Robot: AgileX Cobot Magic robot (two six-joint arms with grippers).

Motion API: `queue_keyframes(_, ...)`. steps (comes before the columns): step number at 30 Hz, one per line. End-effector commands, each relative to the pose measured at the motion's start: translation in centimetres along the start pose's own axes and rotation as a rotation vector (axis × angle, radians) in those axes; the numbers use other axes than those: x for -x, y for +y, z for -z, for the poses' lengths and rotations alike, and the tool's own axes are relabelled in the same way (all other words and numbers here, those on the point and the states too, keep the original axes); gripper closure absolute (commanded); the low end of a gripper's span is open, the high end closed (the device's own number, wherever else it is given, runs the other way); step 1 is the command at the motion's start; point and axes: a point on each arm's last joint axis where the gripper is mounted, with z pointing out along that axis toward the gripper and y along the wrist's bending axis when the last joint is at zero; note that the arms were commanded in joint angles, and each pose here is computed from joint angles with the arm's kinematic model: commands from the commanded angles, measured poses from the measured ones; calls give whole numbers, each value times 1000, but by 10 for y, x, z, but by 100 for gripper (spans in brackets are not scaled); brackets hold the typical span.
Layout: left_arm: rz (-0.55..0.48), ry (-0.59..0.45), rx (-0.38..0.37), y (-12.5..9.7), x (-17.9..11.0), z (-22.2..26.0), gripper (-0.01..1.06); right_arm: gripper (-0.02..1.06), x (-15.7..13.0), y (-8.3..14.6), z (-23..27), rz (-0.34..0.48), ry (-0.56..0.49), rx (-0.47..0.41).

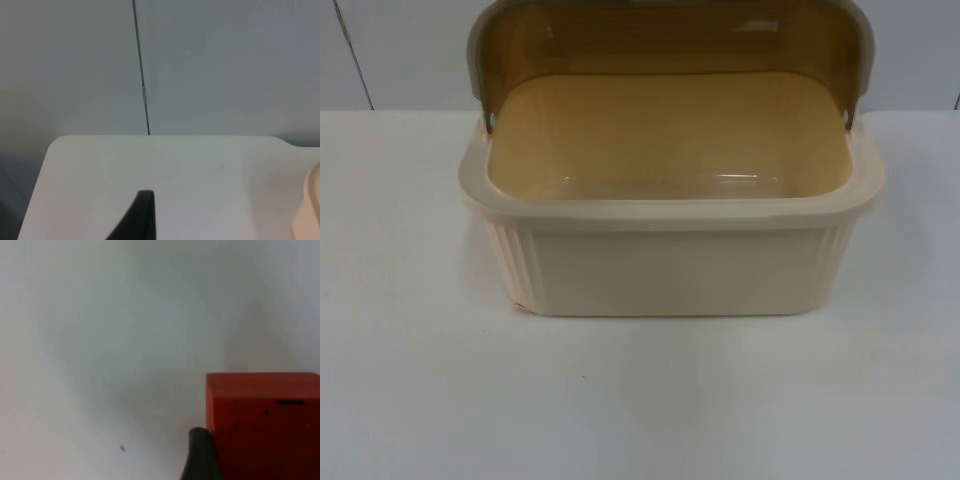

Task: Open the box lid with the left hand, place the block into the box with the right hand, then close the box lid with the left hand.

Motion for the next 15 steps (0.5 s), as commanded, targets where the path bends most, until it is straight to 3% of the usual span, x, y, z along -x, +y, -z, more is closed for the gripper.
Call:
queue_keyframes(1,4,-12,-2,-1,1,1,0,104,34,10,17,54,-40,-9)
queue_keyframes(2,4,-12,-2,-1,1,1,0,104,34,10,17,54,-40,-9)
queue_keyframes(11,4,-12,-2,-1,1,1,0,104,128,43,103,175,-229,11)
queue_keyframes(15,4,-12,-2,-1,1,1,0,104,151,53,141,230,-308,24)
